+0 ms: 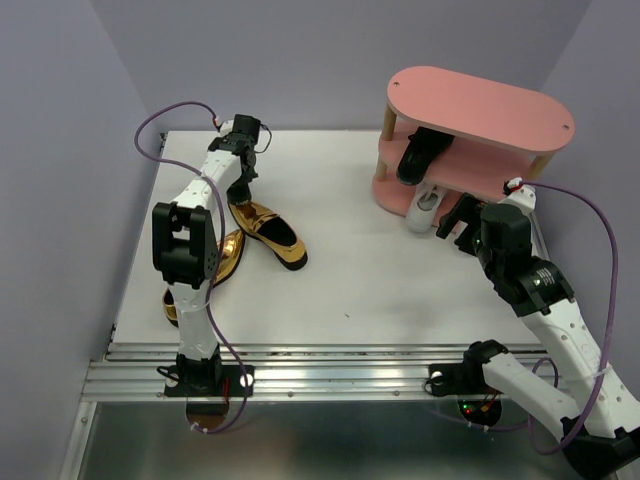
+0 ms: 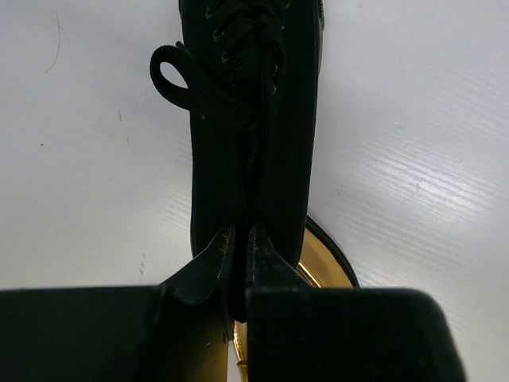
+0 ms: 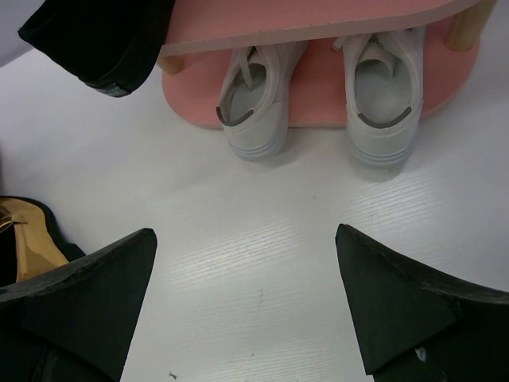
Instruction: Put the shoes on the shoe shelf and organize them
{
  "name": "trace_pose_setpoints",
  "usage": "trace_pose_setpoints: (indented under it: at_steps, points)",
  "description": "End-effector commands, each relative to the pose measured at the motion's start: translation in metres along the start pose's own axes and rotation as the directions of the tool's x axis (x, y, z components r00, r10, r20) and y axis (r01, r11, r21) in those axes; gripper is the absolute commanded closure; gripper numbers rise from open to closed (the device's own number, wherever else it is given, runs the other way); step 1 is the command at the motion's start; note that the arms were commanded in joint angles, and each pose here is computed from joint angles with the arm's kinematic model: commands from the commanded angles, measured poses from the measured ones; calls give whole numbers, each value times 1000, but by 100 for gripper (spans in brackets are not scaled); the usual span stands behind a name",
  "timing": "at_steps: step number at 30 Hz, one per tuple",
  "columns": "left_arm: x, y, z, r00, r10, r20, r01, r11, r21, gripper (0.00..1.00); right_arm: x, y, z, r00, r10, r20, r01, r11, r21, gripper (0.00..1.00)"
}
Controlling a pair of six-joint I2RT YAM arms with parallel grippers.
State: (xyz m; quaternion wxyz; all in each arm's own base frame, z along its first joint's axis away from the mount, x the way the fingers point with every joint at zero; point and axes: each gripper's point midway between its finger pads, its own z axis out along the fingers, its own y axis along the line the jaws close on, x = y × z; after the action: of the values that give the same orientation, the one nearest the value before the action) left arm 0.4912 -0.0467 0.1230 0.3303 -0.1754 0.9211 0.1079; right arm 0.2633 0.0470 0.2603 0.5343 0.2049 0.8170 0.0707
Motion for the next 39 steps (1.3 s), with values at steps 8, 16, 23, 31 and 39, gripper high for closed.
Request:
trace_pose_setpoints:
  at_steps: [8, 16, 23, 31, 39]
  points:
    - [-66, -3, -100, 967, -110, 229, 71, 982, 172, 100, -22, 8, -7, 996, 41, 73, -39, 999, -34, 0]
    - [-77, -48, -187, 941, -98, 325, -7, 952, 306, 100, -20, 13, -2, 997, 38, 65, -36, 998, -44, 0]
    - [-2, -126, -231, 964, -79, 252, -53, 877, 478, 100, -19, 12, -2, 997, 38, 64, -35, 998, -42, 0]
    - [127, -185, -227, 998, -11, 69, -28, 839, 543, 100, -18, 11, -1, 998, 23, 61, -21, 999, -39, 0]
    - [237, -207, -257, 978, 203, -52, -118, 738, 665, 71, -5, 14, 5, 998, -61, -4, 60, 997, -47, 0]
